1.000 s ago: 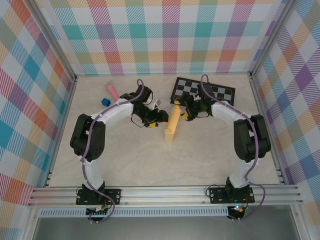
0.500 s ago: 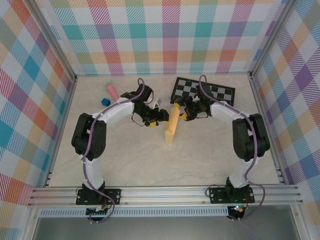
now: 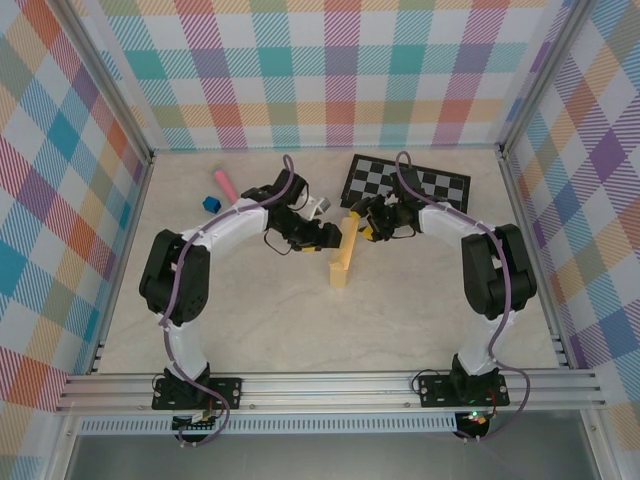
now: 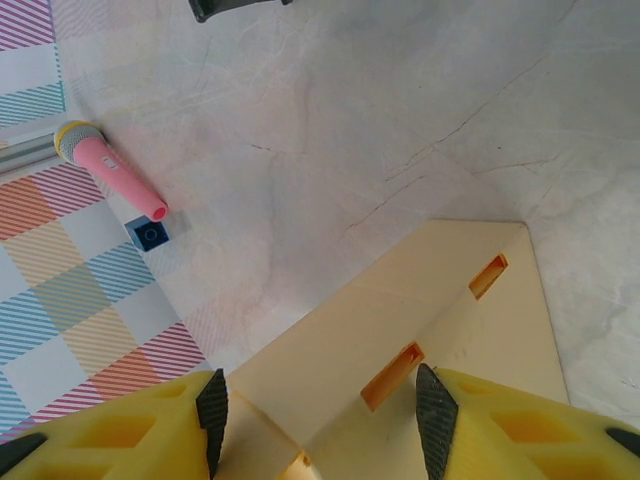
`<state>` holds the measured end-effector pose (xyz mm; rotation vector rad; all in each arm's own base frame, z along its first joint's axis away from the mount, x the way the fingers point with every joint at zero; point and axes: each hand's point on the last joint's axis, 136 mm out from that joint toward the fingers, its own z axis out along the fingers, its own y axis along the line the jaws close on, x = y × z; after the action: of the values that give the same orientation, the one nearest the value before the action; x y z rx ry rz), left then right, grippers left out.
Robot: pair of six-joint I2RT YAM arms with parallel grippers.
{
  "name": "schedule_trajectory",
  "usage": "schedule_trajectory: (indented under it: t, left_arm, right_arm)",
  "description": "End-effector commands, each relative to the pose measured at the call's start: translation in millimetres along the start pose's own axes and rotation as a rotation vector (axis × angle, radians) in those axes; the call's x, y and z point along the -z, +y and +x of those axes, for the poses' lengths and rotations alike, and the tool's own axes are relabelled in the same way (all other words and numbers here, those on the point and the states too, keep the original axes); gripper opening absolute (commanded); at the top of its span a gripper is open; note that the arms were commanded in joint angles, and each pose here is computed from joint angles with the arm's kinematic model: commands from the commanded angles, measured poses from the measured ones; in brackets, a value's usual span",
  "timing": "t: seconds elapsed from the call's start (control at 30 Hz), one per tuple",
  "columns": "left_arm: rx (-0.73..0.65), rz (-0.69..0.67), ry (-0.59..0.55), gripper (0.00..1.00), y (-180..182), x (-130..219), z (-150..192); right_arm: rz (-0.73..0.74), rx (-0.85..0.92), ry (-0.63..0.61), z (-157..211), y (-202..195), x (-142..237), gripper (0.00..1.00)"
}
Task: Fold the paper box
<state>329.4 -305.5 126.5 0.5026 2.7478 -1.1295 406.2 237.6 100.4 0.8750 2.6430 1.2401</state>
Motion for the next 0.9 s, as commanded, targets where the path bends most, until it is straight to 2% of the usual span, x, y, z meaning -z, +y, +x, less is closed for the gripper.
schedule_trajectory:
  t: [0.0, 0.17, 0.3, 0.87]
  left_arm:
    - [-0.128, 0.071, -0.025, 0.77, -23.7, 9.8, 2.6]
    - [-0.183, 0.057, 0.03, 0.77, -27.3, -1.7, 21.7]
    - [-0.217, -0.026, 0.088, 0.78, -17.9, -15.3, 36.6]
    - [-0.215, -0.223, 0.147, 0.77, 23.2, -40.1, 49.5]
  right_arm:
    - [0.058, 0.007, 0.004, 2.2, -18.9, -8.4, 0.53]
    - [0.061, 0.009, 0.005, 1.5, -22.1, -11.0, 0.51]
    - [0.056, 0.011, 0.006, 1.3, -24.6, -13.5, 0.48]
    - [0.004, 0.053, 0.01, 5.0, -23.5, -12.2, 0.47]
